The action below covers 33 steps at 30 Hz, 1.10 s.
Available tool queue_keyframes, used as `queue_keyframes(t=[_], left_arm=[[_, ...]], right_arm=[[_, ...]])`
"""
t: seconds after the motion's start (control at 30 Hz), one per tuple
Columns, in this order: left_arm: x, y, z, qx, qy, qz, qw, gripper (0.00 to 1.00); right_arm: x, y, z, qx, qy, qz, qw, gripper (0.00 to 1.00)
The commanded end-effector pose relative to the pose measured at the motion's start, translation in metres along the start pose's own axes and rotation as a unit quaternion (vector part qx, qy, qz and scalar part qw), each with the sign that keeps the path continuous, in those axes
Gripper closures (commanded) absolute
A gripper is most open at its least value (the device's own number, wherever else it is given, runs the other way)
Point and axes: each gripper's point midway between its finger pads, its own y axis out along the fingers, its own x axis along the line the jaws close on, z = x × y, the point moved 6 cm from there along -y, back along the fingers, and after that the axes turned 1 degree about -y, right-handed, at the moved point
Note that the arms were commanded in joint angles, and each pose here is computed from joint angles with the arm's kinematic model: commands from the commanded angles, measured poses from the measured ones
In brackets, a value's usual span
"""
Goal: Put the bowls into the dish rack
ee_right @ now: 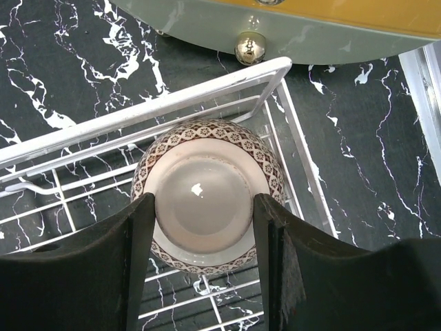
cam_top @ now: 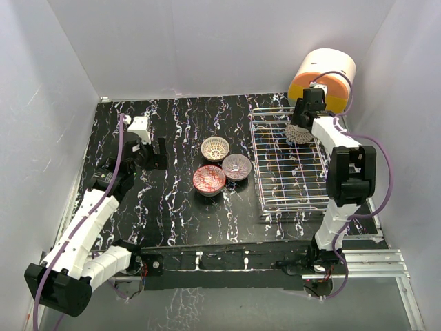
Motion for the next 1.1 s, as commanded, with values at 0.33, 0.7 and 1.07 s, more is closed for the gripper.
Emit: queue_keyframes(t=[0.33,0.7,1.07], left_arm=[[0.001,-0.004,-0.004,-0.009,0.006,-0.002,1.0,0.03],[0.001,-0.005,-0.005,-0.011,0.001,-0.005,1.0,0.03],[0.001,-0.01,-0.012,-0.029,-0.018,-0.014,0.999,0.03]], right_arm=[[0.014,-0.001,-0.04,-0.075,0.027,-0.049,0.996,0.19],[0.037,-0.058,-0.055,-0.097,0.017,-0.126,0.987,0.01],[0.113,-0.18,0.0,-0.122,-0.113,-0.249,0.954,0.01]])
